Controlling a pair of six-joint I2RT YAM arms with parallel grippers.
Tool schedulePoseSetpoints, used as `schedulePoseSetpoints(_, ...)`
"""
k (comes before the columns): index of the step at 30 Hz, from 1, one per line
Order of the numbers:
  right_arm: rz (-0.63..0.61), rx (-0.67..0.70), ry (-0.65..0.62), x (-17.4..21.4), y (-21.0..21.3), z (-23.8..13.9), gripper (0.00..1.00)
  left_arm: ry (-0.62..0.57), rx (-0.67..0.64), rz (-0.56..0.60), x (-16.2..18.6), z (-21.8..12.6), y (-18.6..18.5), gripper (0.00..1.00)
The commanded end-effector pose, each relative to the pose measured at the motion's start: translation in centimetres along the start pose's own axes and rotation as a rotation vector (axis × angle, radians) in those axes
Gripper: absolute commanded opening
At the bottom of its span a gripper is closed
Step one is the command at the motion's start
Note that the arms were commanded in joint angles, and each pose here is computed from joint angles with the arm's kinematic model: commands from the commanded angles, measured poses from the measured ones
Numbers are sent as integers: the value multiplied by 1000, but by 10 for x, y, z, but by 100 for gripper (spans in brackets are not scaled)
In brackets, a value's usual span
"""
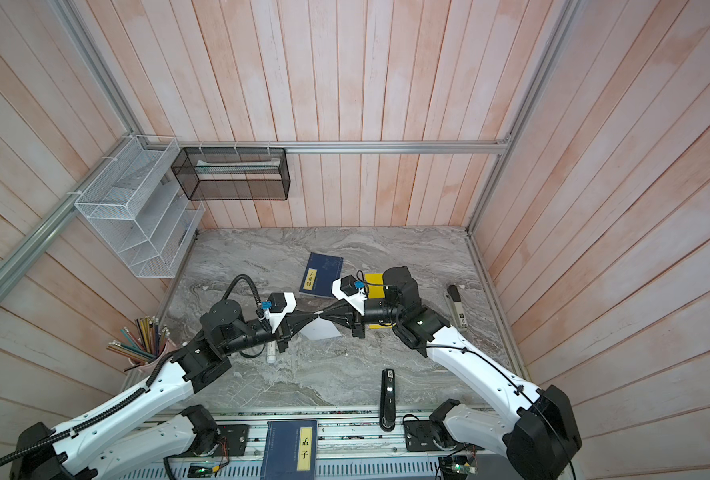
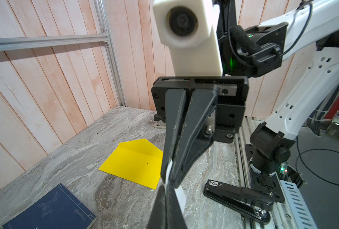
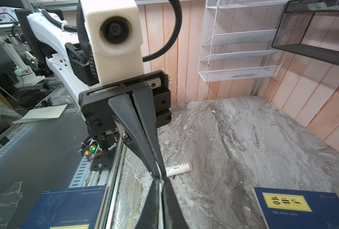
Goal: Place the letter into the envelope and seal it
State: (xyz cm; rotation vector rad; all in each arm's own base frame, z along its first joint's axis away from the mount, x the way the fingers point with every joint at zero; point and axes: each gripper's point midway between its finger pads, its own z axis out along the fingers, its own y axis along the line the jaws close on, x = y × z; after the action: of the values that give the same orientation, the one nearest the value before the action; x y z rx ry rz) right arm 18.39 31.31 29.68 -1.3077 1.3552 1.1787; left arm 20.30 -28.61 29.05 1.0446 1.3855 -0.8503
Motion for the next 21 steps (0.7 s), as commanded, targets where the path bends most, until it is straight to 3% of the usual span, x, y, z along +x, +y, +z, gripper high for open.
schedulePoseSetpoints(1, -31, -14, -27, -17, 3, 1, 7, 30, 0, -1, 12, 1, -1, 0)
schedulePoseSetpoints(3, -36, -13, -27, -19, 3, 1, 0, 29, -2, 1, 12, 1, -1, 0)
schedulePoseSetpoints(8, -36, 2, -13, -15, 2, 0, 0, 22, -7, 6, 9, -1, -1, 0)
schedulePoseSetpoints(13, -27, 37, 18, -2, 0, -3, 25, 14, -12, 17, 3, -3, 0, 0)
schedulePoseSetpoints(21, 44, 68, 85, 40, 1, -5, 27, 4, -15, 42, -8, -6, 0, 0)
